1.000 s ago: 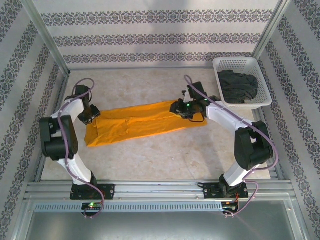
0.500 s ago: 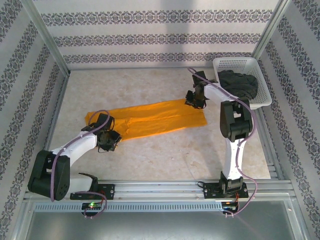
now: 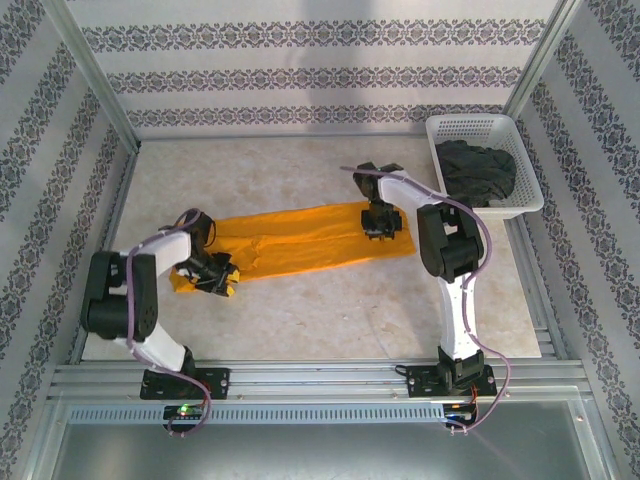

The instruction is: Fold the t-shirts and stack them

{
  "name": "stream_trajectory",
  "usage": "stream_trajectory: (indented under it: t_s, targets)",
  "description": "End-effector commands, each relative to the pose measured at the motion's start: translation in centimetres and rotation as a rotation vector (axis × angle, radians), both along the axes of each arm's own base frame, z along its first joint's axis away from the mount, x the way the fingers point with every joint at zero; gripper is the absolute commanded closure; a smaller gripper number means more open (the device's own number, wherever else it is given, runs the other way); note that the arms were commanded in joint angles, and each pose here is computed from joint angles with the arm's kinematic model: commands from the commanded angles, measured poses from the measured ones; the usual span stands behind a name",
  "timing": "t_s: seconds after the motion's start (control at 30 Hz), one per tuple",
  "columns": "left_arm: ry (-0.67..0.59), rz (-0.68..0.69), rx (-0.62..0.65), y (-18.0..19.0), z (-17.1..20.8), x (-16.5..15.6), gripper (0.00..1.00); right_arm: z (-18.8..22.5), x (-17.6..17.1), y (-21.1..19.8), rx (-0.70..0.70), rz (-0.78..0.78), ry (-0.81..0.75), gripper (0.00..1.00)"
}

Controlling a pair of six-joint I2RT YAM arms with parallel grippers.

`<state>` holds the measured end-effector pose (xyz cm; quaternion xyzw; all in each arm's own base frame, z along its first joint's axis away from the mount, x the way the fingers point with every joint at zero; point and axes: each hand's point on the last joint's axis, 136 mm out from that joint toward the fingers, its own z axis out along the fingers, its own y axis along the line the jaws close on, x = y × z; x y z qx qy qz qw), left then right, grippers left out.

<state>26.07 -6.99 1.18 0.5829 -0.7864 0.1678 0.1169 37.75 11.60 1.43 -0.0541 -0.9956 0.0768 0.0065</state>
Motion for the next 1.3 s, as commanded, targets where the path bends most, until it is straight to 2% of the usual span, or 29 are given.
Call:
stream_trajectory:
  t_s: [0.0, 0.2, 0.37, 0.47, 0.53, 0.63, 0.73, 0.83, 0.9, 1.0, 1.1, 1.17, 1.27]
  targets:
    - [-0.314, -0.067, 0.256, 5.6, -1.7, 11.1, 0.69, 1.3, -4.1, -2.6, -0.12, 0.019, 0.078, 0.78]
    - [-0.389, -0.167, 0.193, 3.4, -2.2, 20.6, 0.69, 1.0, -10.6, -1.4, -0.079, -0.006, 0.141, 0.78]
    - [-0.518, -0.226, 0.125, -1.8, -1.7, 28.8, 0.68, -0.6, -16.2, 1.3, 0.021, -0.078, 0.19, 0.77]
    - [-0.556, -0.274, 0.118, -4.9, -1.8, 31.9, 0.68, -1.6, -18.2, 3.7, 0.064, -0.086, 0.211, 0.77]
    - [-0.544, -0.287, 0.125, -6.1, -1.9, 32.7, 0.67, -0.6, -17.8, 5.0, 0.077, -0.068, 0.155, 0.77]
    - [-0.551, -0.272, 0.163, -6.4, -0.7, 32.4, 0.62, 3.3, -15.2, 6.2, 0.15, -0.052, -0.037, 0.76]
    - [-0.604, -0.262, 0.246, -5.5, 2.8, 31.0, 0.55, 7.2, -11.8, 5.3, 0.227, -0.069, -0.197, 0.75]
    - [-0.629, -0.205, 0.258, -4.7, 5.0, 28.0, 0.53, 9.4, -8.1, 3.3, 0.277, -0.09, -0.316, 0.73]
    - [-0.626, -0.148, 0.206, -4.8, 4.5, 25.3, 0.53, 9.5, -5.7, 1.1, 0.27, -0.135, -0.349, 0.72]
    - [-0.65, -0.107, 0.088, -6.7, 4.5, 22.6, 0.55, 7.8, -3.0, -2.3, 0.238, -0.228, -0.316, 0.71]
    - [-0.672, -0.128, 0.001, -9.3, 5.0, 20.4, 0.56, 5.9, -1.0, -4.6, 0.191, -0.277, -0.272, 0.7]
    - [-0.668, -0.156, -0.022, -10.3, 5.3, 18.9, 0.56, 4.7, -0.4, -5.1, 0.164, -0.28, -0.214, 0.69]
    - [-0.673, -0.146, 0.011, -9.2, 6.0, 16.7, 0.57, 2.1, -1.0, -4.8, 0.121, -0.271, -0.062, 0.69]
